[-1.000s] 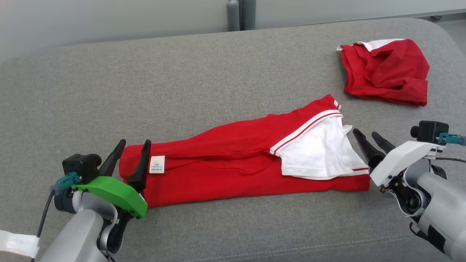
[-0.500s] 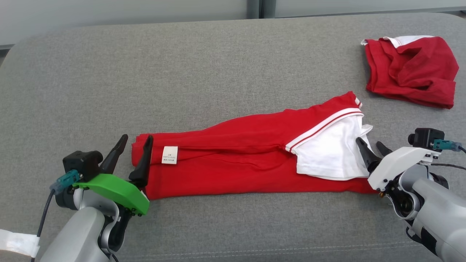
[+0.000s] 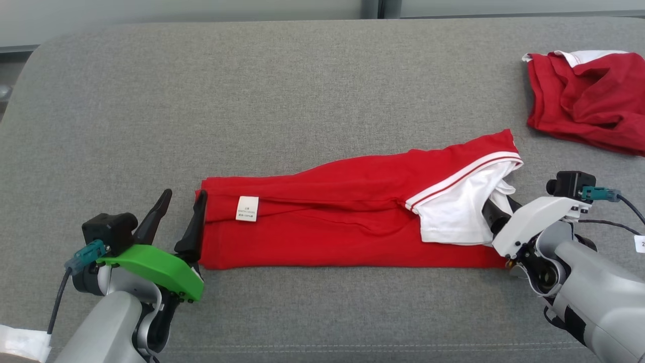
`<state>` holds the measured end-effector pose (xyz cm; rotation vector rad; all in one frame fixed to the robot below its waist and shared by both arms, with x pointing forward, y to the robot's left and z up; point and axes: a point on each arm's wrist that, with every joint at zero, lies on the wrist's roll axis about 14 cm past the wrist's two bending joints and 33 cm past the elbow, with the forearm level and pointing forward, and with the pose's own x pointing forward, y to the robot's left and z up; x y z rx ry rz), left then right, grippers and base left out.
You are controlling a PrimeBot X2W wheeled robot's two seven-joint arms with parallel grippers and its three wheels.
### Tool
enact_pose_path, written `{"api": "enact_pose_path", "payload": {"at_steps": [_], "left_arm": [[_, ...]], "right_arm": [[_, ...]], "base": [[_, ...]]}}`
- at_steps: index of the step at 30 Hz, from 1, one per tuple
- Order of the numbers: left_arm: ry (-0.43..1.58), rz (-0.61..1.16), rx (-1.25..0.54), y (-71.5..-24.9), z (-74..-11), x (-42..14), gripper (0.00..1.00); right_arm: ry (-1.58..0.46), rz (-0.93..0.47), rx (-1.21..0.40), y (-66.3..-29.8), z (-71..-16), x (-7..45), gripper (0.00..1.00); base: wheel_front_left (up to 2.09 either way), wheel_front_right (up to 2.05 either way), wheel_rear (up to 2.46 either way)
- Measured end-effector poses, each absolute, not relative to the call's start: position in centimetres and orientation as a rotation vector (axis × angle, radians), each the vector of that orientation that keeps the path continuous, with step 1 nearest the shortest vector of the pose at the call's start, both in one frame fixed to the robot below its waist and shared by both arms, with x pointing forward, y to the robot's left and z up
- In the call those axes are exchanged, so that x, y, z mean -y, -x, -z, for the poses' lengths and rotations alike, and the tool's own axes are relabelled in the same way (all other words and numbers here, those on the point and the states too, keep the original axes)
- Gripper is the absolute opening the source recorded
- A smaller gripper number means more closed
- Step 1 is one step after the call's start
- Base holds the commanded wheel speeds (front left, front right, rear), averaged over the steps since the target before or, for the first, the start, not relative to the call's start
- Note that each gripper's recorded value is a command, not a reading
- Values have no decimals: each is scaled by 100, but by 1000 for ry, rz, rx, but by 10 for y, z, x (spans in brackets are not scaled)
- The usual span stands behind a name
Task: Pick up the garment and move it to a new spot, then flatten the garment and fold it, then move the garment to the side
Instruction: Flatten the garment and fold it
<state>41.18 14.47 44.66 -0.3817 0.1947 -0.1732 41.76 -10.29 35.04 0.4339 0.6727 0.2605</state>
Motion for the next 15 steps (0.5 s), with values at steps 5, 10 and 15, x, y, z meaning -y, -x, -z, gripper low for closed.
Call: {"api": "enact_pose_path", "payload": {"at_steps": [5, 10, 15], "left_arm": [[383, 173, -186, -412, -450, -145, 100], [383, 172, -182, -410, -451, -146, 100], [384, 170, -190, -406, -449, -146, 100]], "right_arm": [[-427, -258, -703, -415, -346, 105, 100], [-430, -267, -724, -414, -345, 100, 45], [-419, -273, -743, -412, -344, 100, 0]], "base": [[0, 0, 0], [0, 0, 0], [0, 0, 0]]}}
